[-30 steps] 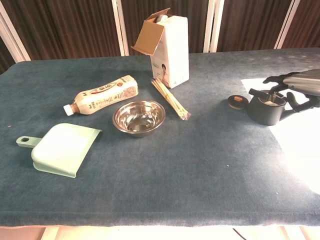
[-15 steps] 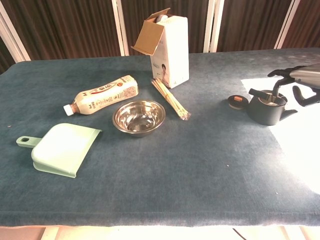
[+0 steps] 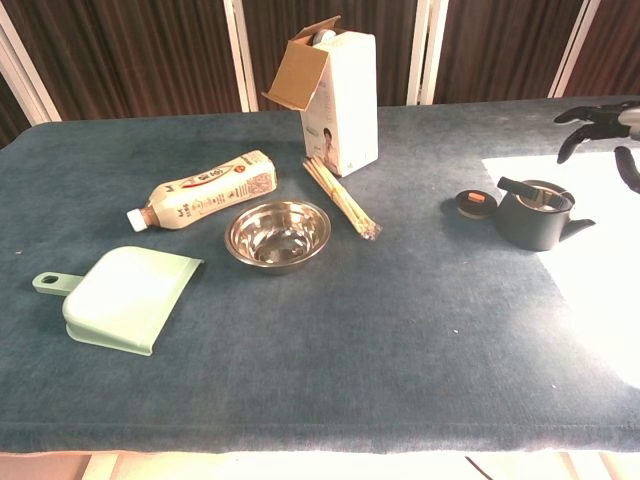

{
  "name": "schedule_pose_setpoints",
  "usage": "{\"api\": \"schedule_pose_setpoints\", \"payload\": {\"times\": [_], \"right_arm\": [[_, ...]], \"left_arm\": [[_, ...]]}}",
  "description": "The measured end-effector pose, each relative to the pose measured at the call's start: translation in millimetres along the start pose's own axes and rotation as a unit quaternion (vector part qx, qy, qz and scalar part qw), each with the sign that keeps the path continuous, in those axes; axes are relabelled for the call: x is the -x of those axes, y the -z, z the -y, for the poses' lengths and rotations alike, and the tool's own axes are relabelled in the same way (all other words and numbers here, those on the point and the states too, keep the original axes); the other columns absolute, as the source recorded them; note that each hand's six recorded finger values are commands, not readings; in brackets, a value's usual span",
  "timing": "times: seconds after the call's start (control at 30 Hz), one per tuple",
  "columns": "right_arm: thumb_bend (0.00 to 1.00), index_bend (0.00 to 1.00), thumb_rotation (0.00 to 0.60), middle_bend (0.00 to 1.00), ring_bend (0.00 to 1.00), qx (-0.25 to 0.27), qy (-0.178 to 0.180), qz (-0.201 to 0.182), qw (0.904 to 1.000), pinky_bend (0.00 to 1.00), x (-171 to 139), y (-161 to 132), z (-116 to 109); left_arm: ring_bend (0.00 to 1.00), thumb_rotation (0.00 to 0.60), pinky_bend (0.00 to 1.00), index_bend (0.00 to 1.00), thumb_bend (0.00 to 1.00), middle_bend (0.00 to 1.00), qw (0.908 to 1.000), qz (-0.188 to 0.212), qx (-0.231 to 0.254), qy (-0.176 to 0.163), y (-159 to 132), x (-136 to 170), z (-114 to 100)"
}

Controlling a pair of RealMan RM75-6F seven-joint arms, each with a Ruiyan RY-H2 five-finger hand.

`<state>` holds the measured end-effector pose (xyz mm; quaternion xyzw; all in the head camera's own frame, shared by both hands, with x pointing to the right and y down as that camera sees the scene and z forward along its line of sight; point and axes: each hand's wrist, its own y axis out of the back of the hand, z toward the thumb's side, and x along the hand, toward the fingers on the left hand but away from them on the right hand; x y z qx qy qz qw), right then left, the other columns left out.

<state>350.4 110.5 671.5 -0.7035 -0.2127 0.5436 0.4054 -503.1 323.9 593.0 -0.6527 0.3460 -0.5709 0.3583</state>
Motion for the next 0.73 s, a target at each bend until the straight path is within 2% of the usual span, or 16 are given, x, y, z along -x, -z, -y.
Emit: {"api": "schedule_pose_setpoints", "payload": {"times": [0.13, 0.2, 0.3, 0.4, 0.53, 0.73], "right_arm": [[0.47, 0.11, 0.6, 0.0, 0.0, 0.012, 0.045, -0.011, 0.9989, 0.0, -29.8, -1.4, -12.1], [0.42, 0.07, 0.6, 0.0, 0.0, 0.016, 0.071, -0.01, 0.9973, 0.0, -52.7, 0.6, -16.6], [0.41, 0.01, 0.6, 0.0, 0.0, 0.019, 0.096, 0.011, 0.9951, 0.0, -94.4, 7.5, -14.3], [0.39, 0.0, 0.6, 0.0, 0.0, 0.01, 0.088, 0.045, 0.995, 0.0, -133.5, 13.3, -0.9], [0.37, 0.0, 0.6, 0.0, 0.0, -0.019, 0.075, 0.07, 0.9946, 0.0, -157.7, 10.9, 4.9], [0.37, 0.0, 0.6, 0.0, 0.0, -0.011, 0.102, 0.089, 0.9908, 0.0, -180.7, 8.6, -7.0]], "left_arm": [[0.0, 0.6, 0.13, 0.0, 0.0, 0.01, 0.9998, 0.011, 0.008, -0.014, -5.7, -2.0, -5.4], [0.0, 0.6, 0.13, 0.0, 0.0, 0.01, 0.9996, 0.015, 0.012, -0.018, -8.8, -3.0, -7.1], [0.0, 0.6, 0.13, 0.0, 0.01, 0.01, 0.9993, 0.017, 0.023, -0.024, -13.9, -4.3, -9.6], [0.0, 0.6, 0.13, 0.0, 0.02, 0.01, 0.9989, 0.015, 0.033, -0.031, -21.5, -6.6, -13.3], [0.0, 0.6, 0.13, 0.0, 0.02, 0.01, 0.9978, 0.004, 0.044, -0.05, -35.0, -11.8, -20.7], [0.0, 0.6, 0.13, 0.0, 0.02, 0.01, 0.9981, -0.018, 0.019, -0.055, -38.4, -13.2, -20.0]]}}
